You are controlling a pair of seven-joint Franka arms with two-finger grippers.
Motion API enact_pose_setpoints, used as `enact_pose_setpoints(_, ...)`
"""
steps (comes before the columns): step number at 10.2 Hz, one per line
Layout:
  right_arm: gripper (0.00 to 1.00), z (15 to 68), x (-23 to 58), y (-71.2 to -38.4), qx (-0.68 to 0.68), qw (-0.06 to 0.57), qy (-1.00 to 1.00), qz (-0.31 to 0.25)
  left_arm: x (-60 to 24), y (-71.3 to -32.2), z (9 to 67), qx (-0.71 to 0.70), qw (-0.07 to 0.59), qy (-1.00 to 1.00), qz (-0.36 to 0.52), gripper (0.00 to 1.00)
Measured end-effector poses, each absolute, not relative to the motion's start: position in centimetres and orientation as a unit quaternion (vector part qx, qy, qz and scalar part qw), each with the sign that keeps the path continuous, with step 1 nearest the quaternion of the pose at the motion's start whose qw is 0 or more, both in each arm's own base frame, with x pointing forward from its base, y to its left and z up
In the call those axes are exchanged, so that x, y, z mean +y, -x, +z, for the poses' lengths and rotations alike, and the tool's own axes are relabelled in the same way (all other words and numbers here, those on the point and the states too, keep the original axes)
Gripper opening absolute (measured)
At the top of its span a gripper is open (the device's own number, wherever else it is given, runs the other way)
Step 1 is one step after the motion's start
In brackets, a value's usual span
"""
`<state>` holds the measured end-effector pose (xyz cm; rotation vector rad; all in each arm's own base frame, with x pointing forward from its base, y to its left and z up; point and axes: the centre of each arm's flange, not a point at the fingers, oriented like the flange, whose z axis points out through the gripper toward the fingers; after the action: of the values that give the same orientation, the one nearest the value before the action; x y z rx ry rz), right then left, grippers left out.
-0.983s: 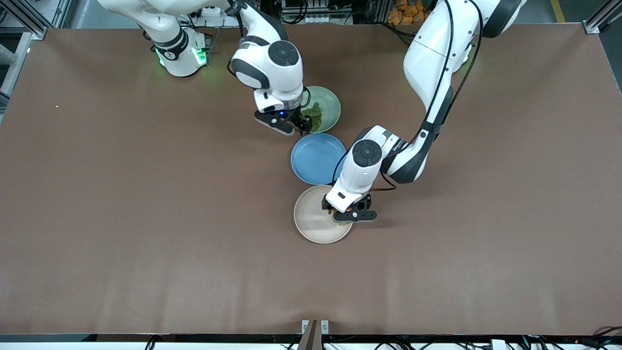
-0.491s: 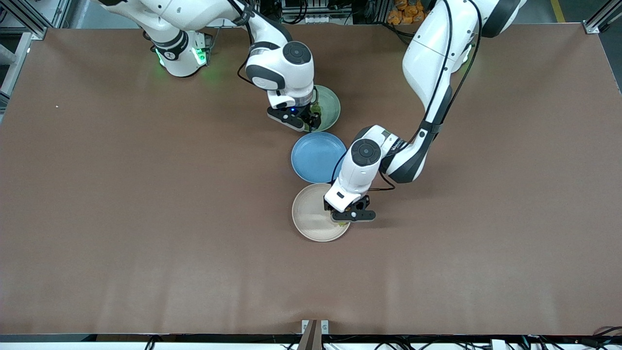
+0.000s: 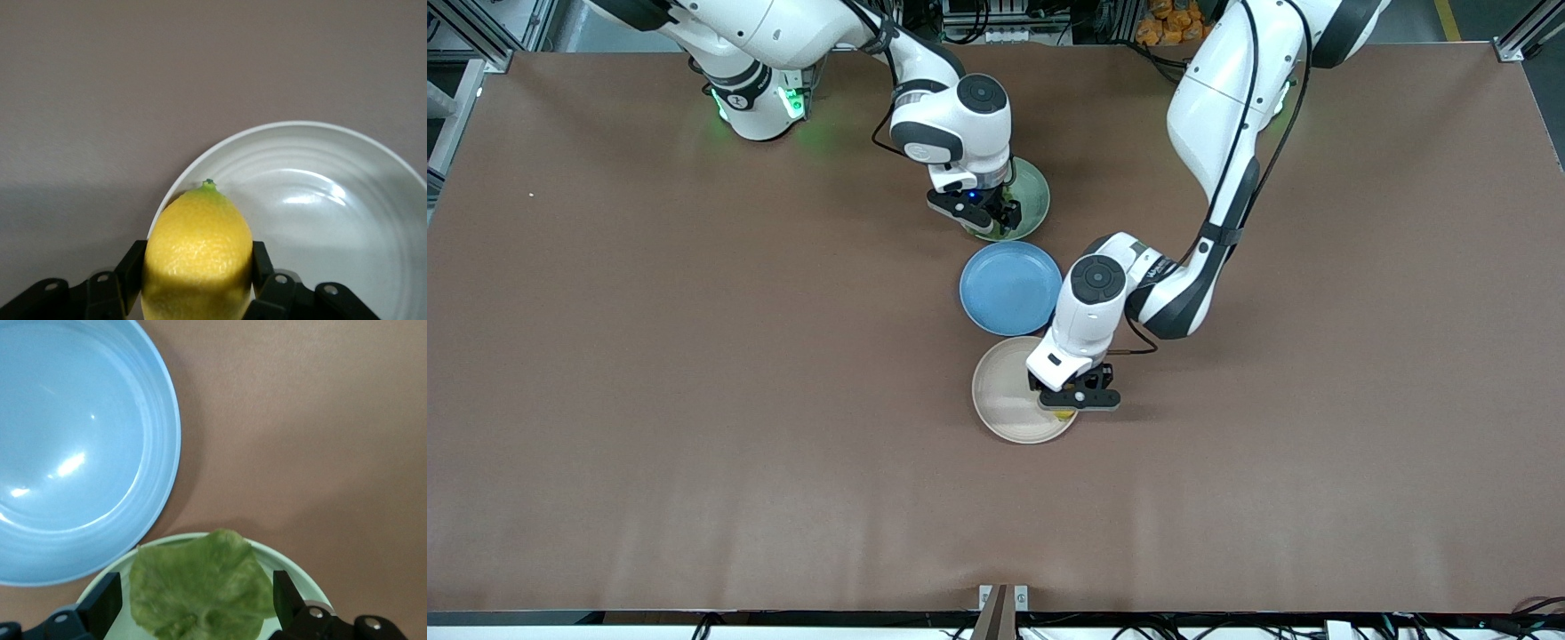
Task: Pick lemon and lettuce from plates
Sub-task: 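Close the left gripper on the lemon while the right gripper descends to lettuce, then carry the lemon off the plate with the left gripper while right grasps lettuce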
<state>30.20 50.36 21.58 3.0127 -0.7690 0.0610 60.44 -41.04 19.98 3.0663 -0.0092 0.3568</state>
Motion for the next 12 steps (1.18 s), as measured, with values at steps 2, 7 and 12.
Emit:
enact_pose_setpoints(2,1.0,21.3,50.5,-29.9,-0.247,0.016,-0.969,0.021,-40.8,-60.9,20.7,0.0,0.026,-0.993,0.118,0.67)
enact_pose_setpoints(7,0.67,20.2,50.5,-29.7,-0.242,0.018,-0.97,0.029,-40.9,-61.6,25.2,0.021,0.032,-0.991,0.129,0.67)
enact_pose_setpoints(12,0.02,20.5,50.8,-29.9,-0.251,0.013,-0.967,0.031,-30.8,-64.5,38.8,0.029,-0.022,-0.995,0.096,0.67)
